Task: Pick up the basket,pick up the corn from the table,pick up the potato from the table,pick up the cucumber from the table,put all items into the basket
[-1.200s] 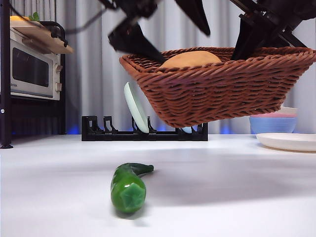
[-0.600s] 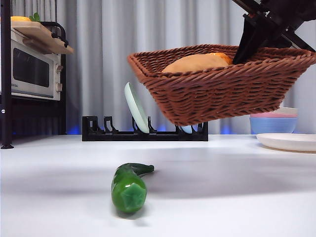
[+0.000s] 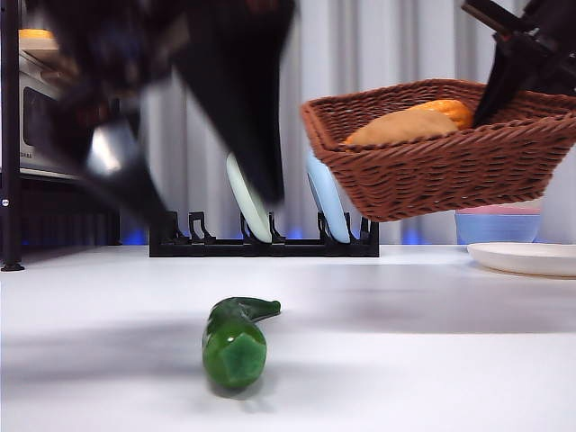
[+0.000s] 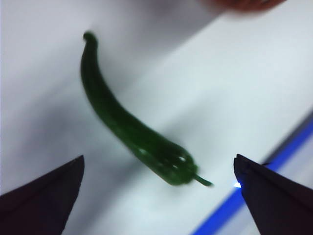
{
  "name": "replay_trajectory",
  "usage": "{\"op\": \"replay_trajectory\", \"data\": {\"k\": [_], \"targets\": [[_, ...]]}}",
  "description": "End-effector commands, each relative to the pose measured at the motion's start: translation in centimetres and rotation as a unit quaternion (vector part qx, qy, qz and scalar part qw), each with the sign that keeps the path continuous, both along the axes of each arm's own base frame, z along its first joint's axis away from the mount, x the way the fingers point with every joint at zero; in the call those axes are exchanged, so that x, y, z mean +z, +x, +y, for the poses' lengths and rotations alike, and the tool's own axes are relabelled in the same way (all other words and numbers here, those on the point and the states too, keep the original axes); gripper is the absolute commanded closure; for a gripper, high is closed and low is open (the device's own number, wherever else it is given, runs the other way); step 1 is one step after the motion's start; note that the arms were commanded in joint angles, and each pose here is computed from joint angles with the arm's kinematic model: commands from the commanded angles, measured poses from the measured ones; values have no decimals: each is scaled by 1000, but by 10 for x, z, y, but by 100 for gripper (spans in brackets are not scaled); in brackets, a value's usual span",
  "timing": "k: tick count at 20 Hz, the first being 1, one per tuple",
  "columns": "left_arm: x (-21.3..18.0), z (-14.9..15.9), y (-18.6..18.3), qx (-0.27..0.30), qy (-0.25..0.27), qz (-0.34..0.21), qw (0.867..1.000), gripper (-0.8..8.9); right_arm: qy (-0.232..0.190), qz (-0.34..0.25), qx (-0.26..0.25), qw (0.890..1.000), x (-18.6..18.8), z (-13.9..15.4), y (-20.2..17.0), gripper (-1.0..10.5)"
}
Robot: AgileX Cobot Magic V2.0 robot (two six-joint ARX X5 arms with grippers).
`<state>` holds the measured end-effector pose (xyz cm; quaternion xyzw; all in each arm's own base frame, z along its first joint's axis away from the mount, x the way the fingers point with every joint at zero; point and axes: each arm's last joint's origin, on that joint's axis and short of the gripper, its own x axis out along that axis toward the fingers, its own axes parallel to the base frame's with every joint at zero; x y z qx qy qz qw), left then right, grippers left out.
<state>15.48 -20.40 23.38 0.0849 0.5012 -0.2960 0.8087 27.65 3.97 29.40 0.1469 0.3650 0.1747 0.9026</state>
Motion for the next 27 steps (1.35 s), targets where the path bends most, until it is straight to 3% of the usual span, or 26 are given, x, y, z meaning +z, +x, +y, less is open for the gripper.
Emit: {"op": "replay_trajectory", "data": {"k": [1,12,14,18,27], "targets": [[-15,-5,10,31,11,2,999,252,10,-3,-12,1000,2,-6,1,958],[-68,-25,36,58,42,34,997,273,8,16,-29,999,-1,-15,-1,958],[-69,-25,36,57,44,36,997,403,8,17,-28,999,-1,-15,-1,958],[-69,-27,34,47,47,34,997,837,9,17,-28,999,-1,-15,-1,958],[-65,-19,27,-3,87,39,995,821,8,17,-28,999,-1,-15,-1,958]]}}
